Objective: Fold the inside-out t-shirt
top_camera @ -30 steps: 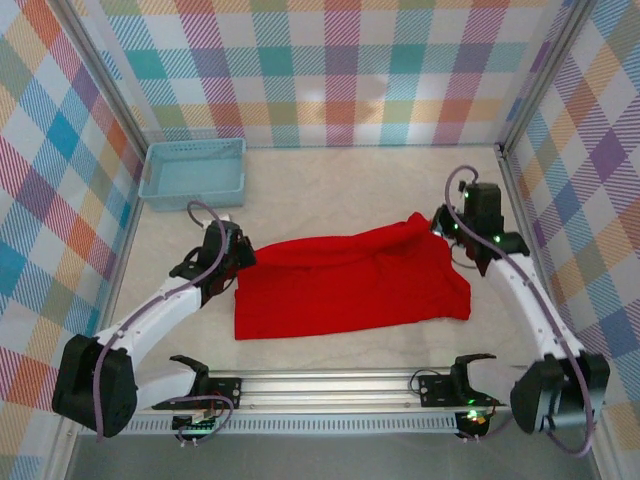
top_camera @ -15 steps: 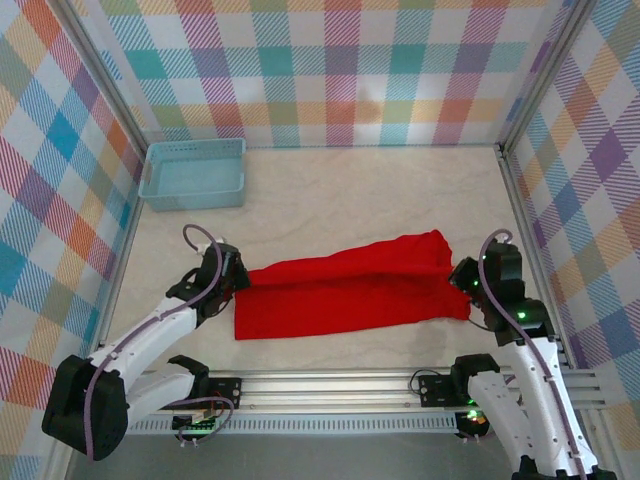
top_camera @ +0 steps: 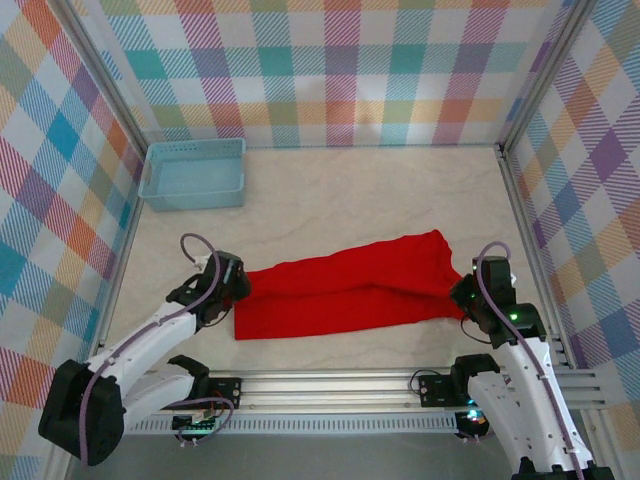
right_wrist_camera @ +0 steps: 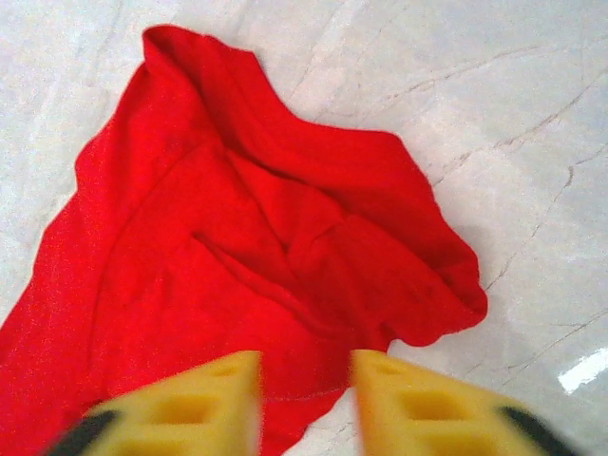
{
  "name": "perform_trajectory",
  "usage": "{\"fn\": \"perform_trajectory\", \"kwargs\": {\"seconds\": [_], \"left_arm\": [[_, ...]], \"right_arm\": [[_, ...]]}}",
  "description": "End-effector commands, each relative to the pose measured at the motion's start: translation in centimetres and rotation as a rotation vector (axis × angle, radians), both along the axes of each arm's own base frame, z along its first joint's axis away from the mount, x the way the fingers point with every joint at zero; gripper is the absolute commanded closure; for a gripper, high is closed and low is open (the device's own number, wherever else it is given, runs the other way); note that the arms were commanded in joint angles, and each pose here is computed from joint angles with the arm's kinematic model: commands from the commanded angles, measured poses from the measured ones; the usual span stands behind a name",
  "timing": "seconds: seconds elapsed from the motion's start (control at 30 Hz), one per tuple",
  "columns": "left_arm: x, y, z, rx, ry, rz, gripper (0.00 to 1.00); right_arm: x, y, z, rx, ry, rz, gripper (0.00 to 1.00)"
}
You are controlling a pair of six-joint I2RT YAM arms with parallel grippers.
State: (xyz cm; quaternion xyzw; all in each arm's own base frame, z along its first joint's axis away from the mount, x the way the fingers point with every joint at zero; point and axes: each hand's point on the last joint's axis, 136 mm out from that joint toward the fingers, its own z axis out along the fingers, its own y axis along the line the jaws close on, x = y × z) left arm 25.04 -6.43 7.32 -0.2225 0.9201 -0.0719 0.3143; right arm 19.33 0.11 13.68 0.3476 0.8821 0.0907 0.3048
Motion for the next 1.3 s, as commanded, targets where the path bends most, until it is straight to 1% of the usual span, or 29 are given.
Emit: {"fn": "perform_trajectory", "kwargs": {"seconds": [0.0, 0.03, 0.1, 0.17, 0.27, 0.37, 0.43, 0.47, 0.53, 0.63, 0.67, 0.73, 0.83, 0.97, 1.03, 1.17, 1.27], "left_arm": [[-0.5, 1.3, 1.8, 0.05, 0.002, 0.055, 0.45], [-0.2, 1.3, 2.4, 0.055, -0.002, 0.055, 0.44], [0.5, 0.6, 3.6, 0.052, -0.016, 0.031, 0.44], [1.1, -1.1, 4.4, 0.047, -0.021, -0.021, 0.45], [2.4, -4.9, 4.6, 0.038, -0.014, -0.136, 0.46], [3.5, -7.6, 2.8, 0.072, 0.056, -0.202, 0.48], [4.0, -8.2, 1.0, 0.101, 0.117, -0.209, 0.53], [4.2, -8.4, 0.4, 0.106, 0.131, -0.212, 0.54], [4.3, -8.3, -0.9, 0.122, 0.155, -0.204, 0.54], [3.8, -7.7, -2.0, 0.154, 0.197, -0.19, 0.58], [3.5, -7.4, -2.3, 0.165, 0.206, -0.186, 0.6], [2.9, -6.7, -2.7, 0.184, 0.215, -0.179, 0.63], [2.0, -5.4, -2.9, 0.219, 0.222, -0.16, 0.67], [0.9, -4.4, -3.0, 0.231, 0.226, -0.146, 0.72], [0.3, -4.0, -3.1, 0.226, 0.236, -0.138, 0.74], [-1.7, -2.9, -3.7, 0.218, 0.282, -0.104, 0.74], [-3.0, -1.8, -3.8, 0.221, 0.299, -0.065, 0.76]], "right_arm": [[1.1, -0.4, 3.3, -0.04, -0.097, 0.014, 0.52], [1.6, -0.3, 4.0, -0.047, -0.115, 0.032, 0.49], [2.7, 0.2, 4.9, -0.052, -0.129, 0.072, 0.47], [4.4, 1.5, 5.5, -0.027, -0.146, 0.144, 0.45], [7.0, 4.3, 4.6, 0.045, -0.11, 0.259, 0.45], [9.6, 7.2, 2.7, 0.084, -0.04, 0.37, 0.44], [11.2, 8.5, 1.0, 0.102, 0.019, 0.413, 0.44], [11.8, 9.1, 0.3, 0.118, 0.038, 0.436, 0.44], [12.6, 10.1, -1.8, 0.152, 0.096, 0.461, 0.44], [12.7, 10.6, -5.0, 0.181, 0.183, 0.462, 0.44], [12.6, 10.3, -5.8, 0.167, 0.212, 0.452, 0.46], [12.4, 8.9, -7.1, 0.093, 0.263, 0.423, 0.47], [12.0, 7.3, -7.5, 0.001, 0.291, 0.4, 0.46], [11.7, 7.7, -8.2, 0.017, 0.317, 0.429, 0.46], [11.2, 7.9, -9.0, 0.028, 0.354, 0.436, 0.5], [9.7, 6.8, -9.7, -0.002, 0.383, 0.382, 0.53], [9.2, 5.5, -9.2, -0.039, 0.372, 0.344, 0.54]]}}
